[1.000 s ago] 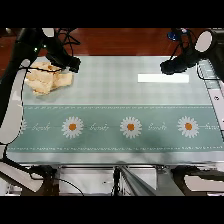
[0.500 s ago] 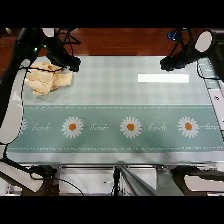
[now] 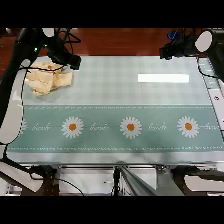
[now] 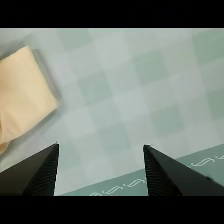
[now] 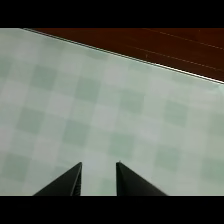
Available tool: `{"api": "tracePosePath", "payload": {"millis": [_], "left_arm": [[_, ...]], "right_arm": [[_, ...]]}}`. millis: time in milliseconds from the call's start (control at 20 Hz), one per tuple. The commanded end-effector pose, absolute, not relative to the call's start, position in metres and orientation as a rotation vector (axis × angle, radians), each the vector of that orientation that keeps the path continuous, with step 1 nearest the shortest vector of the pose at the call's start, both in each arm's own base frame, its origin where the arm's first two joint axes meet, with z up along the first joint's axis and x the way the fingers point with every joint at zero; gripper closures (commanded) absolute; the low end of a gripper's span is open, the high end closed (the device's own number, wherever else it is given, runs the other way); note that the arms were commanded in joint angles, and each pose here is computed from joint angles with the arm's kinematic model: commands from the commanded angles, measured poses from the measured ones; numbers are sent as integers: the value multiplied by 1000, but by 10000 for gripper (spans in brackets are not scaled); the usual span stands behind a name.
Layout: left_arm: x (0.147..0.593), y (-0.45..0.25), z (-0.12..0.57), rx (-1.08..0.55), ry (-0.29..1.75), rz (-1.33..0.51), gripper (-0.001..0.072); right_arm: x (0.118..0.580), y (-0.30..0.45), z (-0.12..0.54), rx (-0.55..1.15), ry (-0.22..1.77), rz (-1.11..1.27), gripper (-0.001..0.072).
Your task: Fold the shirts.
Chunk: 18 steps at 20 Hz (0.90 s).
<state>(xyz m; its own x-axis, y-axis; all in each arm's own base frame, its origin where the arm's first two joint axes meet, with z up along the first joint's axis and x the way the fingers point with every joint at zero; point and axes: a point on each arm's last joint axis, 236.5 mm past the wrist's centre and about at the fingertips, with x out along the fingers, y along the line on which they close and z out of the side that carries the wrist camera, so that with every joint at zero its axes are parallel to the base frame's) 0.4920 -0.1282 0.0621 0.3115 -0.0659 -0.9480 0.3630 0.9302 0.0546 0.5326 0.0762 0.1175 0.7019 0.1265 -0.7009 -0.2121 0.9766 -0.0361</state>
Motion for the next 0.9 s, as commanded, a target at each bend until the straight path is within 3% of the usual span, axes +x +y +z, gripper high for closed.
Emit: {"api": "tracePosePath", "payload": {"millis": [0,250,400,450,500,600,850], "left_arm": [[494,-129,62,276,1219,-288,85],[486,-119,58,304,1262,-275,85],[502,-76,64,385,1230,-145,77],[506,-61,65,390,1221,-105,0],[512,-45,67,358,1211,-59,-13],[516,-14,67,281,1210,19,-13],[520,45,55,191,1228,103,-13]], "right_arm": [[531,85,124,-66,761,210,404],[530,81,131,-88,742,201,406],[505,72,107,-138,888,195,405],[498,63,99,-176,935,174,404],[492,52,94,-215,976,149,385],[482,31,89,-296,1031,93,122],[479,17,85,-328,1060,58,120]]}}
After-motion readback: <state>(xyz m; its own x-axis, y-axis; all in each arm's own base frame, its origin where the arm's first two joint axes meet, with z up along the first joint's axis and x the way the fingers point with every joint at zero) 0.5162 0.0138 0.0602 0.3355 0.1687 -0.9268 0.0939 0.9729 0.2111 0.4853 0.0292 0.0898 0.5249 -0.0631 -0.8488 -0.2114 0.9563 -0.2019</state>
